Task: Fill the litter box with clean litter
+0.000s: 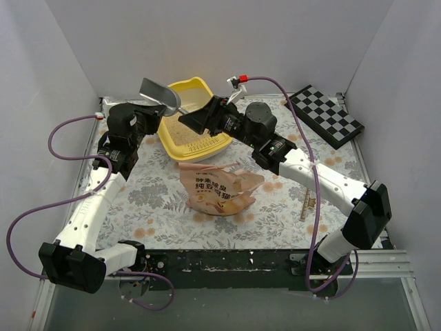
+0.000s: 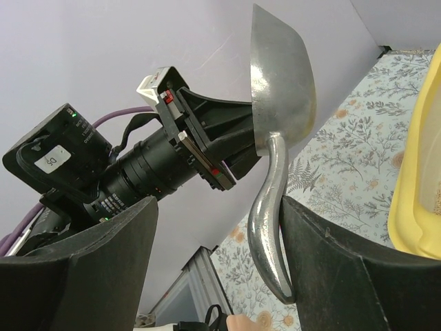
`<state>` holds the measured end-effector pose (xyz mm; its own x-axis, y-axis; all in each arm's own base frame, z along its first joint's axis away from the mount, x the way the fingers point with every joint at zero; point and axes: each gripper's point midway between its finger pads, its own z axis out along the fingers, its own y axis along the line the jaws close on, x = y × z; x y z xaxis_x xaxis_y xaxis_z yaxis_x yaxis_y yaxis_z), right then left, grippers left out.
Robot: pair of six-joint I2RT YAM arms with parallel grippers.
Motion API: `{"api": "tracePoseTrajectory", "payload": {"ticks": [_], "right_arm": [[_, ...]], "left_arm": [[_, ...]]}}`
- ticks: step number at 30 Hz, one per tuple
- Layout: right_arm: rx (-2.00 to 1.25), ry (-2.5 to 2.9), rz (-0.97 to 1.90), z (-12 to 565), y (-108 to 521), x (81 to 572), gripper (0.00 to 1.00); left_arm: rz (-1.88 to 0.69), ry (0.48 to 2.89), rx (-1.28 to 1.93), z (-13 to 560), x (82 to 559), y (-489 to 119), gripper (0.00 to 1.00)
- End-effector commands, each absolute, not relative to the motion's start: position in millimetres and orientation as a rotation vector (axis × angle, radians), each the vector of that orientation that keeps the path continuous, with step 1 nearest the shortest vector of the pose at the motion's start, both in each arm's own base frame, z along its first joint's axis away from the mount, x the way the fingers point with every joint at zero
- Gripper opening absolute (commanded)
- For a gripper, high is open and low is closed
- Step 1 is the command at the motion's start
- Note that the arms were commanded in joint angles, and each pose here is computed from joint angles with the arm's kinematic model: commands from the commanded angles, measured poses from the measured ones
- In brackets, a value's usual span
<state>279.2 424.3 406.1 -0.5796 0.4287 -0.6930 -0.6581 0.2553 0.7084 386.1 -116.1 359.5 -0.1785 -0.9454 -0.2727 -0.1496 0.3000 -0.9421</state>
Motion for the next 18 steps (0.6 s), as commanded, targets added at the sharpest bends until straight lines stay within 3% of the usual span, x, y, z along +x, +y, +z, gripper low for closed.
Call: {"api": "tracePoseTrajectory", "payload": {"ticks": [1,18], "right_arm": [[-0.223,1.608,1.517,407,429,274,0.78],[-0.234,1.648,1.433,385,418,274,0.82]], "left_arm": [[-1.079,1.491,-0.99,392,380,-118,0.0],[-1.094,1.489,-0.978,400,376,-120,0.0]]}}
